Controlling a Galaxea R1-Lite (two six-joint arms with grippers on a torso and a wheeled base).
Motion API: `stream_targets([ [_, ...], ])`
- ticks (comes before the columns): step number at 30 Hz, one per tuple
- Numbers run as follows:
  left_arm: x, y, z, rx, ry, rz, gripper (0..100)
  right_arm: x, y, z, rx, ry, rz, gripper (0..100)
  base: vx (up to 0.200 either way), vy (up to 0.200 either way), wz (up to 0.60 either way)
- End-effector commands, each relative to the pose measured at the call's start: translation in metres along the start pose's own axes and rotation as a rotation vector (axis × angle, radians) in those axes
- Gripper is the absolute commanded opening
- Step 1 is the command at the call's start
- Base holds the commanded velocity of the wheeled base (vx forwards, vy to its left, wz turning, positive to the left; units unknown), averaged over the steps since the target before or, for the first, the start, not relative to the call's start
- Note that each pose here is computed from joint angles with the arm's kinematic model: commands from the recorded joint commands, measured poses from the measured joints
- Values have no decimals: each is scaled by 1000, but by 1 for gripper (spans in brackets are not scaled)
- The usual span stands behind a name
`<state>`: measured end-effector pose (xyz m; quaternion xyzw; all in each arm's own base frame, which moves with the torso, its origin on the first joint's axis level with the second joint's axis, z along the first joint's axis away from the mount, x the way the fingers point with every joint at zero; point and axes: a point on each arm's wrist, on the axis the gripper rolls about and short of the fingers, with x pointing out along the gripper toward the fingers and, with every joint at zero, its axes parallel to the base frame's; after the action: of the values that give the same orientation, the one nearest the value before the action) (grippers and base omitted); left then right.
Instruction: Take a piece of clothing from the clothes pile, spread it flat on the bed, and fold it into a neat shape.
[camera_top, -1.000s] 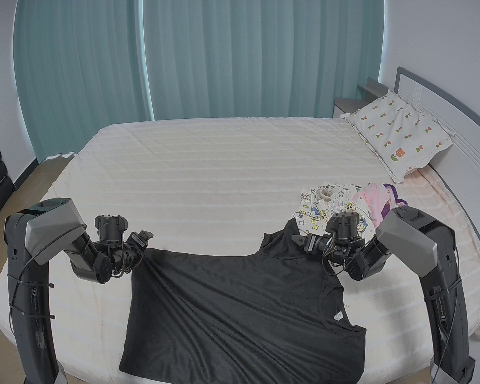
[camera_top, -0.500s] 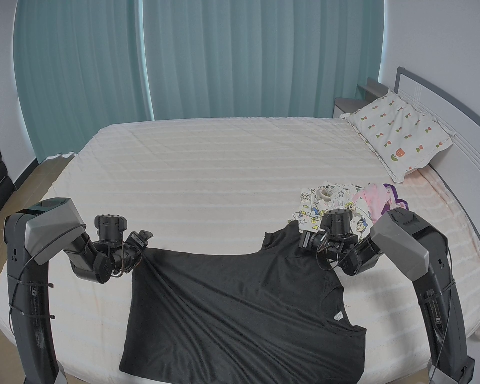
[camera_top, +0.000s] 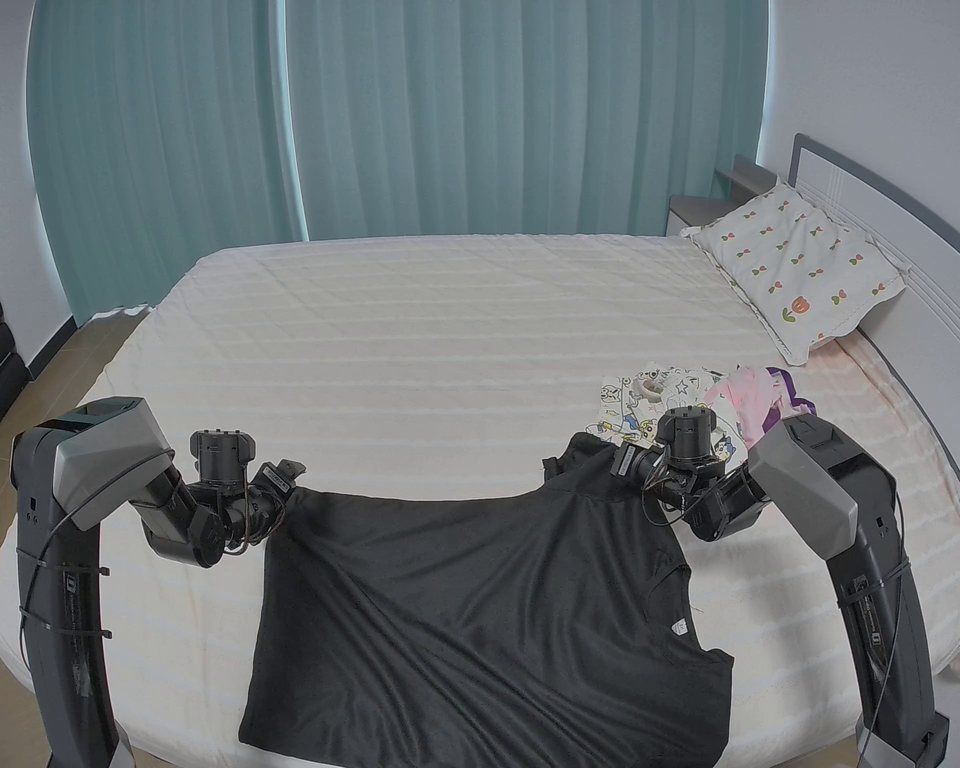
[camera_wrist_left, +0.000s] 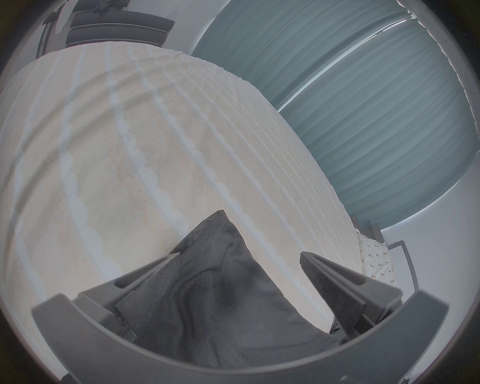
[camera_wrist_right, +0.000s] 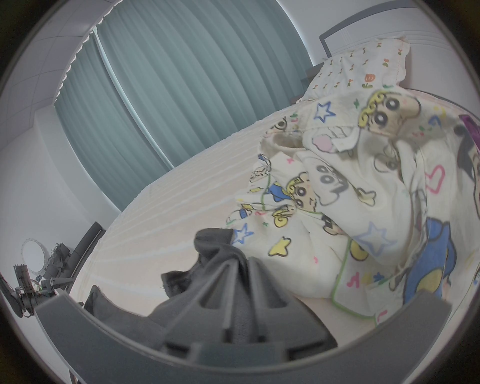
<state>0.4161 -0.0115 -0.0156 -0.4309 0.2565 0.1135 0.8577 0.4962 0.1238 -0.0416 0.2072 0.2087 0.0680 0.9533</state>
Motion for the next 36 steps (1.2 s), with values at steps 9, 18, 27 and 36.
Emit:
stream_targets([
  [9, -3, 1, 0, 3, -5, 11, 100, -22, -4, 17, 24, -1, -19, 100, 0, 0, 0],
  [18, -41, -22, 6, 25, -5, -43, 100, -95, -10, 27, 112, -1, -42, 100, 0, 0, 0],
  [27, -103, 6, -26, 53, 124, 51, 100, -183, -12, 15, 290, 29, -62, 100, -156, 0, 0],
  [36, -160, 30, -80, 143, 282, 94, 100, -233, -28, -18, 377, 71, -106, 100, -200, 0, 0],
])
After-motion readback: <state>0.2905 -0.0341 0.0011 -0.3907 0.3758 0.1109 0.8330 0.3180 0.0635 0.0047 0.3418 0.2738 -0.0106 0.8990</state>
